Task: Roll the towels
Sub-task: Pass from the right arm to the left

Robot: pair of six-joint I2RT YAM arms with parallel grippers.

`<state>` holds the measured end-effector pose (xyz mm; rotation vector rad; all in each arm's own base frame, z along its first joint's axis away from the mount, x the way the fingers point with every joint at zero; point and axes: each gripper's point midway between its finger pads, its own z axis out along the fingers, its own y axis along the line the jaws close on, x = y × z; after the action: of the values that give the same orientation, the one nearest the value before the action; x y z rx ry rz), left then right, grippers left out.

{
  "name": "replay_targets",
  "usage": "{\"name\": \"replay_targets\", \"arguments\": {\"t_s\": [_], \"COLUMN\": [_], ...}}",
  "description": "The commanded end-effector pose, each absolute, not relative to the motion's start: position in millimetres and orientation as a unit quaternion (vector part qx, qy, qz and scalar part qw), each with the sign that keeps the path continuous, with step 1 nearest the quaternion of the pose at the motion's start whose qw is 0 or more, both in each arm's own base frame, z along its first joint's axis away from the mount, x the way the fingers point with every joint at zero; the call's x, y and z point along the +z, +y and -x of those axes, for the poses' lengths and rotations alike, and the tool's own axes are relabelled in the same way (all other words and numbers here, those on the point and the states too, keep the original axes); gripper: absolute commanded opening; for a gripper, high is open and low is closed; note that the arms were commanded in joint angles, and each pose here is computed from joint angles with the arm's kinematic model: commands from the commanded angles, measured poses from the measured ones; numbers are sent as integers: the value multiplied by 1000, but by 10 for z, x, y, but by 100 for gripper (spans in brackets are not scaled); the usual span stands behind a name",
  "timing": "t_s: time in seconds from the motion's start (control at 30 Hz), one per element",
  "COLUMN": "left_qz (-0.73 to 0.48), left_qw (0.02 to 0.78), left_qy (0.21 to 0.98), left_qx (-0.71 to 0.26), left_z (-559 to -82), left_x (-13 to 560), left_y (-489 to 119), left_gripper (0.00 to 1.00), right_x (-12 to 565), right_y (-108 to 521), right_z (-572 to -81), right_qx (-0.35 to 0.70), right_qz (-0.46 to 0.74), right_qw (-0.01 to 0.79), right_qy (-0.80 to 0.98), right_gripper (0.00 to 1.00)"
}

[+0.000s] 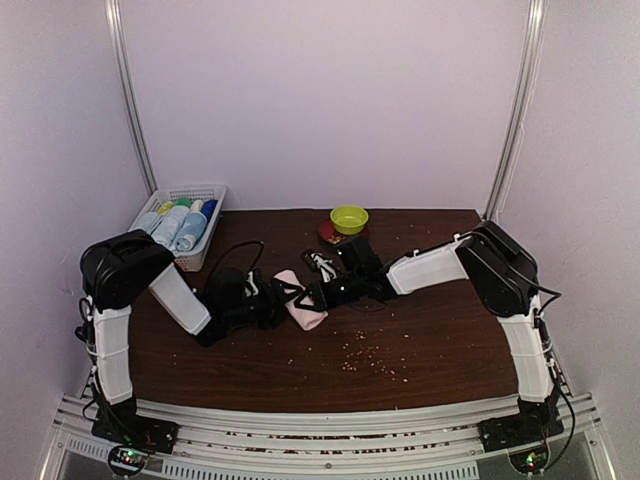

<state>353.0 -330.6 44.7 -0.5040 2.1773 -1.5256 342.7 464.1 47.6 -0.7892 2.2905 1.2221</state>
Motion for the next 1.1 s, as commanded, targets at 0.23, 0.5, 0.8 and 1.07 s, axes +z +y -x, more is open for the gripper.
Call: {"name": "replay_targets", "arguments": {"t_s": [0.23, 0.5, 0.8, 1.07], "left_qz": [229, 214, 189, 182], "left_qw": [210, 234, 266, 262], "left_qy": [814, 850, 878, 881], "left_qx": [-491, -420, -351, -350], "left_z": [-3501, -3599, -3657, -3637], "left_x": [-144, -308, -380, -456], "left_y": [-3068, -2967, -2823, -2835], "left_gripper": [66, 69, 71, 64], "right_x": [-369, -330, -309, -145], "right_y": [4566, 4628, 4670, 4765], "right_z": [-2675, -2587, -2524, -2477], "right_qx": [419, 420, 429, 464], "right_qz": [286, 302, 317, 327], "right_qw": [49, 34, 16, 10], "right_qy": [860, 855, 846, 823], "right_gripper": [0, 0, 0, 0]}}
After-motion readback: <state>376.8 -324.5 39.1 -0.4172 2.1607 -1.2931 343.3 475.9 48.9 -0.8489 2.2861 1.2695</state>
